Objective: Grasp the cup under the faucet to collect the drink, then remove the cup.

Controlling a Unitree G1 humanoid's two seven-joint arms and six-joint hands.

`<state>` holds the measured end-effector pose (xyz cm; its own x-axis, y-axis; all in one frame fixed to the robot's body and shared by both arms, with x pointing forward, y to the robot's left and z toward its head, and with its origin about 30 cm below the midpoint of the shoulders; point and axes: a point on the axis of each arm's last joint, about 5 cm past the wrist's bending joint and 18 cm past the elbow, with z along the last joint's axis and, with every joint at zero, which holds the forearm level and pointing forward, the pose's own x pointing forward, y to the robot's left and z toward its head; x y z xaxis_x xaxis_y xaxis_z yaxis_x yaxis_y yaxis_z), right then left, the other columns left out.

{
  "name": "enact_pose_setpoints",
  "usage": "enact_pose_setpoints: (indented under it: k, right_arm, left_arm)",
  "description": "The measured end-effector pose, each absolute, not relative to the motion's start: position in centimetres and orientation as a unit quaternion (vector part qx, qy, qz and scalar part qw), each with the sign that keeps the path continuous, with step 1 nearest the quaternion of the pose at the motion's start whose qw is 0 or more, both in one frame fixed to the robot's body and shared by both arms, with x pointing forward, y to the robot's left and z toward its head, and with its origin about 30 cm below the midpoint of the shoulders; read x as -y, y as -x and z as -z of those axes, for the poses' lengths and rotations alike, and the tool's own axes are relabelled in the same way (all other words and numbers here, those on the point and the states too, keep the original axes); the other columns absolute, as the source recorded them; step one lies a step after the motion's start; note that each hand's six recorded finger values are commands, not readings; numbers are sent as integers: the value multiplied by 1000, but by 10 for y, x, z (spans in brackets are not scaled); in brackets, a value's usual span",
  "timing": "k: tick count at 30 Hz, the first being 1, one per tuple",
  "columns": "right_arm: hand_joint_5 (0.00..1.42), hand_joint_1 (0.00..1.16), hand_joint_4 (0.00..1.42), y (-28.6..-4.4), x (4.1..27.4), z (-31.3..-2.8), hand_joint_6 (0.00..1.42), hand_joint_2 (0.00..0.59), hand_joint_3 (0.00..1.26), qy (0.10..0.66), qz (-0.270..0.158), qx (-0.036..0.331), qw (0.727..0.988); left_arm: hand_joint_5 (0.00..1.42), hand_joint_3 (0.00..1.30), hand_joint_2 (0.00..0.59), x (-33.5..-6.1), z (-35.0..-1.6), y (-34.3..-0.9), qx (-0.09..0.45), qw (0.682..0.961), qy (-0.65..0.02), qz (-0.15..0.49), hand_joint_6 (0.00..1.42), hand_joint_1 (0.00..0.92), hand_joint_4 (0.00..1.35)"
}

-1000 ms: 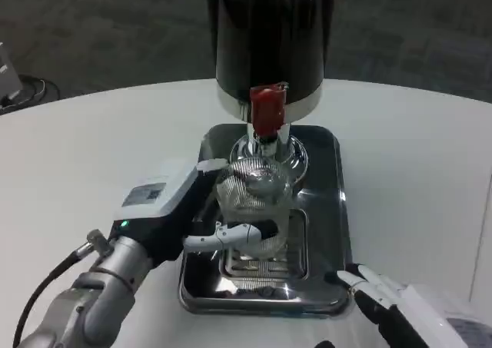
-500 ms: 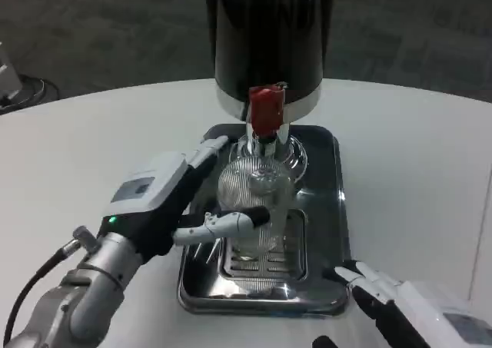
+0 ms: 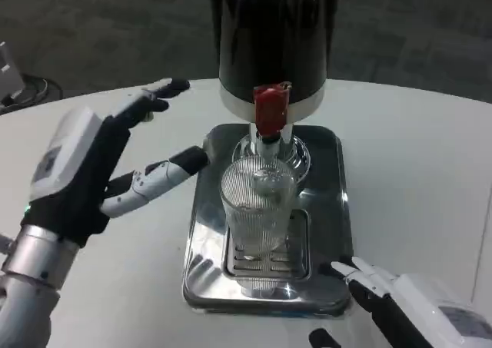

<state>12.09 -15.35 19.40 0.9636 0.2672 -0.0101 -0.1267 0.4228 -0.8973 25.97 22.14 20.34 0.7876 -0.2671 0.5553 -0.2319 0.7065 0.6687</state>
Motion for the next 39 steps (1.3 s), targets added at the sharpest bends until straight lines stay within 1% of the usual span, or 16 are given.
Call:
enact_pose_setpoints:
  k: [1,2,3,5,7,14,15,19,27,39]
  right_arm:
    - [61,317,52,-121,153,-194,63,436,146,524,-117,67,841]
    - [61,317,52,-121,153,-194,63,436,146,524,-117,67,841]
    - [61,317,53,-121,153,-194,63,436,146,524,-118,67,841]
    - [61,317,53,-121,153,-194,63,436,146,524,-118,67,841]
    - [61,317,53,-120,153,-193,63,436,146,523,-120,64,841]
    - [61,320,54,-118,154,-192,63,443,146,524,-117,60,841]
    - [61,321,54,-118,154,-193,62,443,146,524,-117,60,841]
    - [61,321,54,-117,154,-193,62,442,146,525,-115,63,841]
    - [61,324,54,-114,155,-192,62,444,146,524,-114,61,842]
    - [61,326,60,-108,155,-193,63,445,146,524,-115,61,842]
  left_arm:
    - [369,295,123,-223,-208,-258,332,871,-362,22,356,0,281]
    - [374,295,123,-223,-210,-258,336,872,-356,24,369,0,286]
    - [384,295,128,-223,-216,-256,344,876,-336,41,372,0,292]
    - [384,289,132,-224,-226,-256,357,875,-319,66,370,0,280]
    - [370,271,133,-224,-238,-259,356,880,-293,112,373,0,256]
    - [340,248,138,-220,-251,-267,322,884,-269,204,359,0,213]
    - [339,246,137,-220,-252,-267,322,884,-270,205,359,0,212]
    - [329,234,132,-213,-258,-273,301,876,-274,258,359,0,200]
    - [266,189,140,-211,-267,-279,285,870,-275,294,323,0,135]
    - [253,183,142,-208,-278,-284,280,863,-280,314,322,0,130]
